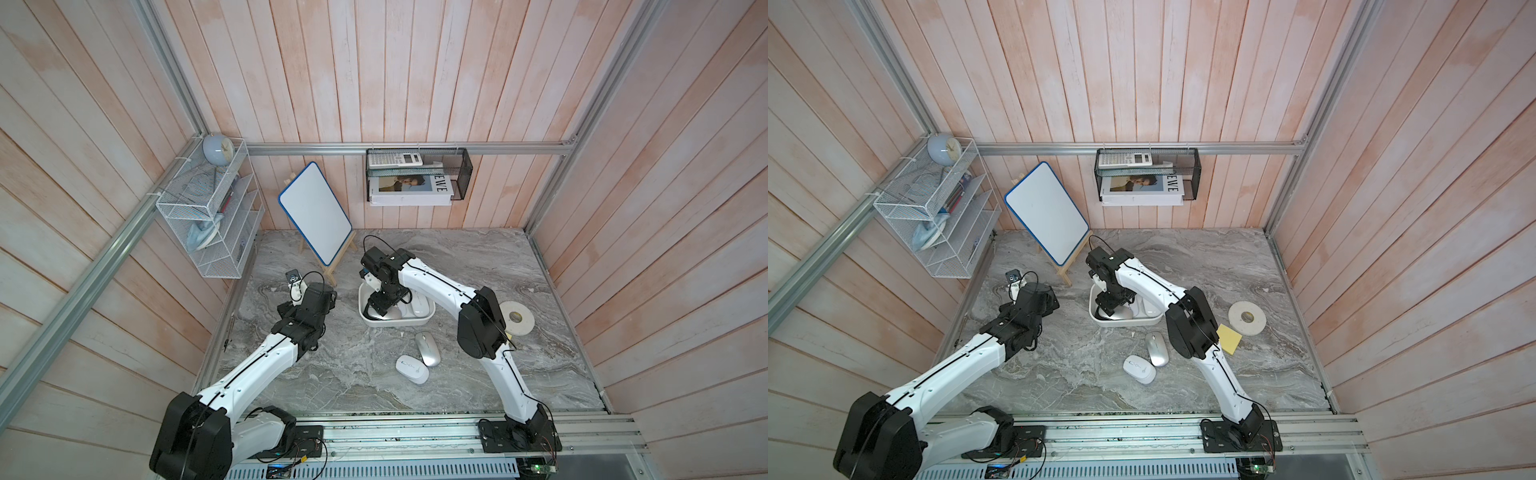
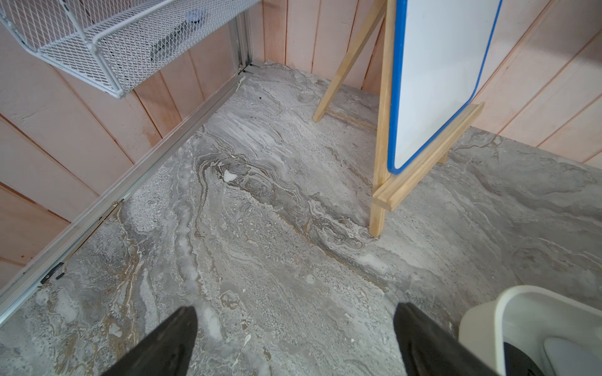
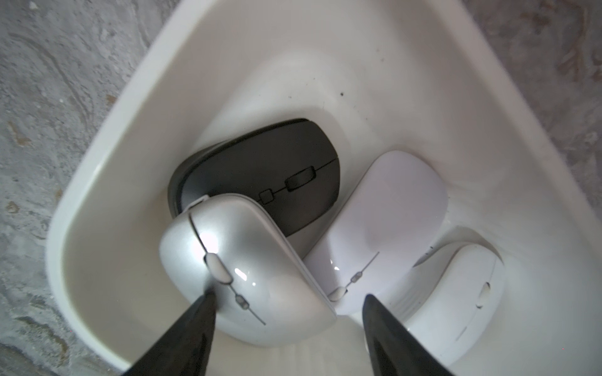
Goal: Take out the mouse from the storage box
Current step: Pick up the mouse from the storage box.
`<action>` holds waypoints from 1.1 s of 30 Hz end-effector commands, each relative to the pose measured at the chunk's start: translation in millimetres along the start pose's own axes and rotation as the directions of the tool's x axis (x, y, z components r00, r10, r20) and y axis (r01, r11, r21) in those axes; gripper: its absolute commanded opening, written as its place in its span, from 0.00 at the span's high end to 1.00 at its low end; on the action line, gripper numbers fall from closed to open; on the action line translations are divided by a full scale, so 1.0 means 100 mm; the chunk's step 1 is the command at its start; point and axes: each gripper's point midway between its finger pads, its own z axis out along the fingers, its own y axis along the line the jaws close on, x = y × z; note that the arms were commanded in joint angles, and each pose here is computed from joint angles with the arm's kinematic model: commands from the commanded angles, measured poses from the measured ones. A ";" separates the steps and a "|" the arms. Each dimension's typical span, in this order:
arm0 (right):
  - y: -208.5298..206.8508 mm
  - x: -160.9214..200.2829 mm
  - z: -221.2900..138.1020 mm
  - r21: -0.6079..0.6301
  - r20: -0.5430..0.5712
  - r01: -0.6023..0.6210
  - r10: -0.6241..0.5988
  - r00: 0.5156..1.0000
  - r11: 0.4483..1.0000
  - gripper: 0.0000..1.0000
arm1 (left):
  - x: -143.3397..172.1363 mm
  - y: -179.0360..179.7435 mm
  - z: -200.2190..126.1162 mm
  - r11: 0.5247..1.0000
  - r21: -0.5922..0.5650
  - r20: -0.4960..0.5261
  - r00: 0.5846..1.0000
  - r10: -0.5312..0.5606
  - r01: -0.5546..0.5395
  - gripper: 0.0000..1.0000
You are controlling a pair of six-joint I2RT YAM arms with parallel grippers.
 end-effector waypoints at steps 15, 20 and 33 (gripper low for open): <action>0.10 0.04 0.16 0.021 0.002 0.063 -0.063 0.998 0.998 0.25 | 0.05 0.07 0.03 1.000 -0.023 -0.006 1.000 0.002 -0.002 0.00; -0.07 0.01 0.17 0.077 0.015 0.017 -0.018 1.000 0.997 0.28 | 0.05 0.07 0.03 1.000 -0.024 -0.005 1.000 0.004 -0.004 0.00; -0.04 0.04 0.31 -0.032 0.003 -0.048 0.048 0.999 0.998 0.40 | 0.03 0.08 0.01 1.000 -0.024 -0.001 1.000 0.003 -0.003 0.00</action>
